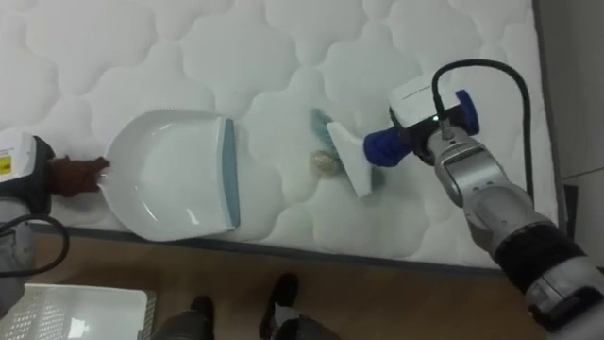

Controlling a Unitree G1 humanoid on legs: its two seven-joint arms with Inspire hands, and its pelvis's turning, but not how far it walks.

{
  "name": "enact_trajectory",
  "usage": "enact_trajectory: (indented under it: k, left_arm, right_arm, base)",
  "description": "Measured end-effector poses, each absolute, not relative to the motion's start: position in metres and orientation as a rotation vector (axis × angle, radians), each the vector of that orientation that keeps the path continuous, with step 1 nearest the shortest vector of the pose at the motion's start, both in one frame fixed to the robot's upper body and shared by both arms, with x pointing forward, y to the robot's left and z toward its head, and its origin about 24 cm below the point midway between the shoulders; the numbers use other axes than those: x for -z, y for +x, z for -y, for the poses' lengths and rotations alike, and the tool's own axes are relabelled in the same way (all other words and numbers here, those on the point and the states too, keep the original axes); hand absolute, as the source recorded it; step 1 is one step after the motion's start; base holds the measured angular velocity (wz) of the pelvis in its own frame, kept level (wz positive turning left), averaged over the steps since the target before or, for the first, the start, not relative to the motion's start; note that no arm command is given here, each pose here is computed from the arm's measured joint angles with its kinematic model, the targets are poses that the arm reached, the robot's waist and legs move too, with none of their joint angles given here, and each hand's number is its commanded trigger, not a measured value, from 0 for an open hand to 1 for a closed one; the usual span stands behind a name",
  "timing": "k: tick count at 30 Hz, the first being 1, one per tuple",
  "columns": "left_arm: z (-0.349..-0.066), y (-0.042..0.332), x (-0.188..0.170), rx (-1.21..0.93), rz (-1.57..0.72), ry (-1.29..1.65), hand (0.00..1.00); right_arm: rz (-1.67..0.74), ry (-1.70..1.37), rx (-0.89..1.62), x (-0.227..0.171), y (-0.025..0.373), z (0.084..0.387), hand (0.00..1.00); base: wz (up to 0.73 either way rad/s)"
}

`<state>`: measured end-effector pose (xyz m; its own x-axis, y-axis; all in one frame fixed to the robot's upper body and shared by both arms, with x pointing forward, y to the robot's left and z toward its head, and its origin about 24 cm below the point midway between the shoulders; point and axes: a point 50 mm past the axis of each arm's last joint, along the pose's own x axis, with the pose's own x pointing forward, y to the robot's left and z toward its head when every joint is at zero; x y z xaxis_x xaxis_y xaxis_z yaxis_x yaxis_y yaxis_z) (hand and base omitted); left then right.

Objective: Clean bed

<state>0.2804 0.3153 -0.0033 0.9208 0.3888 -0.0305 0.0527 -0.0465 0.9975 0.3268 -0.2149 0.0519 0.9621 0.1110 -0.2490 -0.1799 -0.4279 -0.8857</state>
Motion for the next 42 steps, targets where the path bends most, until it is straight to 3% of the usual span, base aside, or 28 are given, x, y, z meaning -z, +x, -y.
enact_trajectory:
  k: [23,33,42]
  left_arm:
    - [-0.310,0.277,0.013,-0.213,-0.395,1.629,1.00]
    - [-0.293,0.276,0.025,-0.192,-0.413,1.597,1.00]
    - [-0.291,0.272,0.030,-0.181,-0.432,1.578,1.00]
  right_arm:
    - [-0.348,-1.457,-0.577,-0.012,0.311,0.188,1.00]
    - [-0.497,-1.142,-0.708,0.010,0.301,0.175,1.00]
    - [-0.503,-0.839,-0.788,0.014,0.297,0.154,1.00]
  base:
    - [-0.01]
    - [0.08]
    - [0.03]
